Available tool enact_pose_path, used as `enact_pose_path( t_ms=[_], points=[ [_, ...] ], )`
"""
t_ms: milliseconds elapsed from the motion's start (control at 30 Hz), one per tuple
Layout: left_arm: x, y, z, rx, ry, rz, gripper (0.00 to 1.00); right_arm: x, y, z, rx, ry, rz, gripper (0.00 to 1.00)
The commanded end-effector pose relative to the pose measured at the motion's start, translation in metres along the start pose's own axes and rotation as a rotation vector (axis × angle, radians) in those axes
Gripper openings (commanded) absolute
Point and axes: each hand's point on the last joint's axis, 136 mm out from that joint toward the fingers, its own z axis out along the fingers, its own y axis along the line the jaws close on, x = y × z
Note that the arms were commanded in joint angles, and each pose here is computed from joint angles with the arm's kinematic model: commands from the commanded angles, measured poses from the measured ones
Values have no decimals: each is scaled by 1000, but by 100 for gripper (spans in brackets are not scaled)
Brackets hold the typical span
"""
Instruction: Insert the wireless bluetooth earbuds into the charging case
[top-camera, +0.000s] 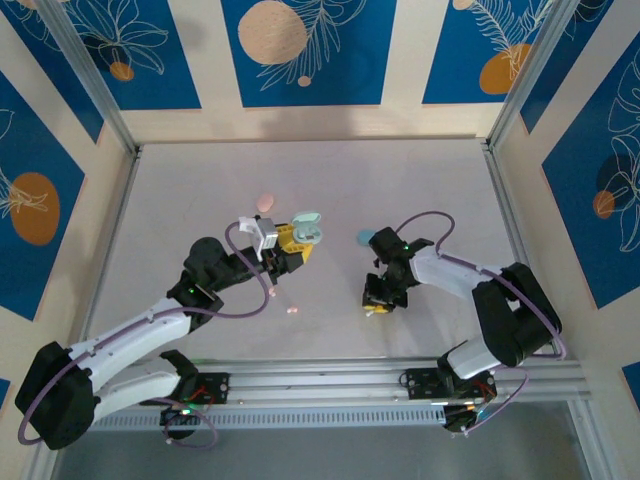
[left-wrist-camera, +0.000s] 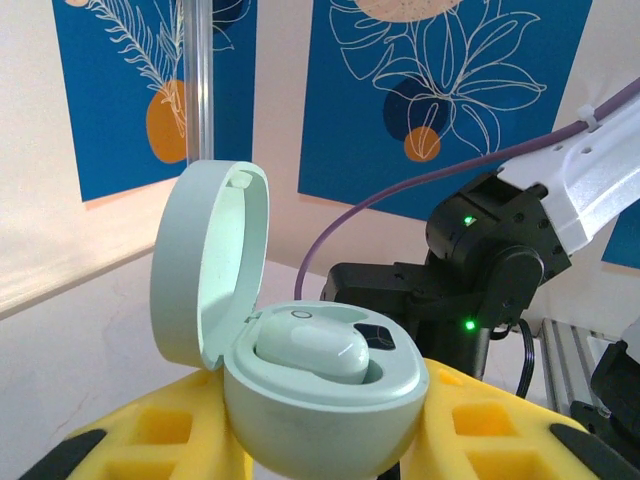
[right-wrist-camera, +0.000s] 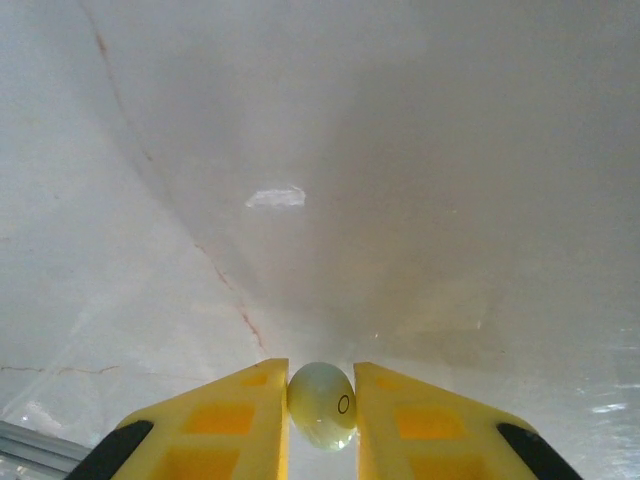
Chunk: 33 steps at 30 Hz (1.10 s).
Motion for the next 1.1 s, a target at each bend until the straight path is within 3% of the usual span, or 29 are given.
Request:
enact_pose_path(
  t_ms=[0, 167, 567, 800, 1067],
  points=[
    [-7, 0, 2, -7, -7, 17, 34, -6, 15, -27, -42, -73, -8, 23],
    [9, 4, 5, -14, 34, 19, 34, -11, 34, -75, -111, -190, -42, 23],
    [45, 2, 13, 15, 111, 16, 34, -13, 83, -160, -250, -343, -148, 23],
    [57, -2, 17, 30, 144, 35, 34, -11, 109, -192, -286, -399, -221, 23],
    [61, -5, 19, 40, 157, 49, 34, -10, 136, -203, -326, -412, -280, 23]
  ],
)
